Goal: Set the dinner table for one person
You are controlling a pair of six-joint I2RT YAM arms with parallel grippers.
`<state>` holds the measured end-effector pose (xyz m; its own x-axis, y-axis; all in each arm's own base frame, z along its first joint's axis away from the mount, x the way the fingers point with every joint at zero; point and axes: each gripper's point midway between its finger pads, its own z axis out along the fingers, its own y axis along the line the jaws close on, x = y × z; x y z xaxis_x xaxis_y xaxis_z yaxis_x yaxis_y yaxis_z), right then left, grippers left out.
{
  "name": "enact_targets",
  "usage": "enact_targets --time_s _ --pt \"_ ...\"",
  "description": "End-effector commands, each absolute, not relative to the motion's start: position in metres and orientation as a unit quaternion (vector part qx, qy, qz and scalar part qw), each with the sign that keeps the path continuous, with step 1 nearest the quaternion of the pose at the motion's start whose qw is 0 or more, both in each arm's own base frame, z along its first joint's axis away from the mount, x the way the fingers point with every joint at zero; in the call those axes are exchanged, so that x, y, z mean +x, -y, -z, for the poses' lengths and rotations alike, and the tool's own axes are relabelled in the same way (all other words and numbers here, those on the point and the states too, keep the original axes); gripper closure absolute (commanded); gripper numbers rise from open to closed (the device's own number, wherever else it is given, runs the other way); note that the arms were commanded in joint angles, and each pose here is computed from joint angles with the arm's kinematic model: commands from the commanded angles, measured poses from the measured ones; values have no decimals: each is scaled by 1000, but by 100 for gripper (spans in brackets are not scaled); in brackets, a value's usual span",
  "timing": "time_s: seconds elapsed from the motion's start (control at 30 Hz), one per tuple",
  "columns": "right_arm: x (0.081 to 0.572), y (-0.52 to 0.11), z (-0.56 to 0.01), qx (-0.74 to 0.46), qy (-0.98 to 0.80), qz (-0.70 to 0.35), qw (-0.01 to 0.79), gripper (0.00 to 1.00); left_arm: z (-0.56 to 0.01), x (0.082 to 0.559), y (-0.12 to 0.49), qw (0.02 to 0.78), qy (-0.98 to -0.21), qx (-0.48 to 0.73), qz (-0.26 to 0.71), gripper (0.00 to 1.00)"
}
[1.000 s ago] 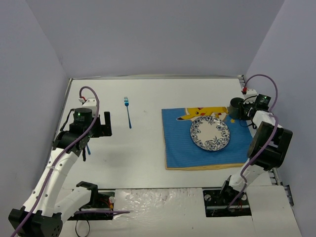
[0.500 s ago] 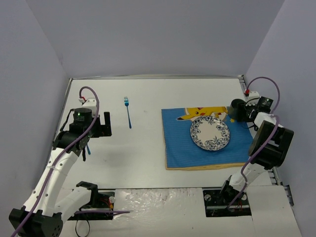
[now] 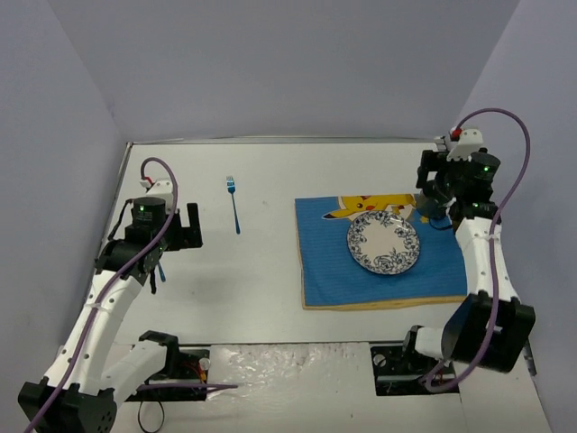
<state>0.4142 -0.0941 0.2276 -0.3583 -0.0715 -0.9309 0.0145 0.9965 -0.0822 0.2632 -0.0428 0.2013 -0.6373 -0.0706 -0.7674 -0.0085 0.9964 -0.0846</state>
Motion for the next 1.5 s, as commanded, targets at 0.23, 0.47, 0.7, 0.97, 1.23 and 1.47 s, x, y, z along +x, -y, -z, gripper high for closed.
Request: enact_targets --time_s 0.23,0.47,0.7,0.97,1.23,1.47 --pt "392 -79 -302 27 -754 -143 641 0 -197 286 34 420 -901 -104 24 3" --pt "358 -158 -237 -58 -793 -181 579 0 -196 317 37 429 -890 -153 27 3" --pt "335 -177 -215 -91 -798 -201 561 0 -174 385 70 401 -904 -150 12 3" --pt "315 -175 -223 -106 -791 -213 563 0 -142 456 109 381 -914 -136 7 5" --pt "302 -172 -220 -121 -793 -210 559 0 -105 499 128 359 -925 -123 9 21" --pt "295 -168 -217 -125 -796 -205 555 0 -79 510 133 340 -934 -111 5 40"
